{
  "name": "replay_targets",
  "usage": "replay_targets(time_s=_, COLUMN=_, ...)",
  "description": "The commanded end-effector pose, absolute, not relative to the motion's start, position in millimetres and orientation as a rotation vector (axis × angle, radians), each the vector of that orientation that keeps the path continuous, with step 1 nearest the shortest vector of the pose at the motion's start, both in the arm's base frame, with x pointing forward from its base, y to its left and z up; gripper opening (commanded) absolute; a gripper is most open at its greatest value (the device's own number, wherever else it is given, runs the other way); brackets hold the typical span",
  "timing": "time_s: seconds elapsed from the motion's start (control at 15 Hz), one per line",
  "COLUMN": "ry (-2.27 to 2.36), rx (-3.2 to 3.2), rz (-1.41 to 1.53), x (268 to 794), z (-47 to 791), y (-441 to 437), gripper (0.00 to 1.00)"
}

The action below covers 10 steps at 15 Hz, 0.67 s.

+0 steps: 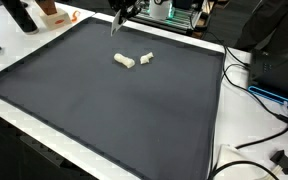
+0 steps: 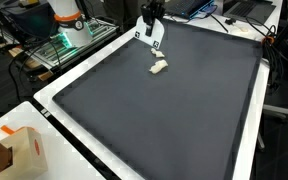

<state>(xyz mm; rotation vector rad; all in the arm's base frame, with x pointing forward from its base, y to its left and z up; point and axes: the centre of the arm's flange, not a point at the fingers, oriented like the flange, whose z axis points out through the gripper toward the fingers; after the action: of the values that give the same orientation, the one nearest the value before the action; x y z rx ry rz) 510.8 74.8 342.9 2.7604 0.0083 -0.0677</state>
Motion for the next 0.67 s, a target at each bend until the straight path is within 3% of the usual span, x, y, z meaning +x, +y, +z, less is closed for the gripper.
replay_targets(time_s=0.0, ry=-0.055, rx=2.704, rz=0.022, x=519, z=326, y=76, gripper=0.01)
replay_targets(time_s=0.6, ry=-0.183, rx=2.614, rz=0.077, x=525, z=287, y=74, gripper=0.01)
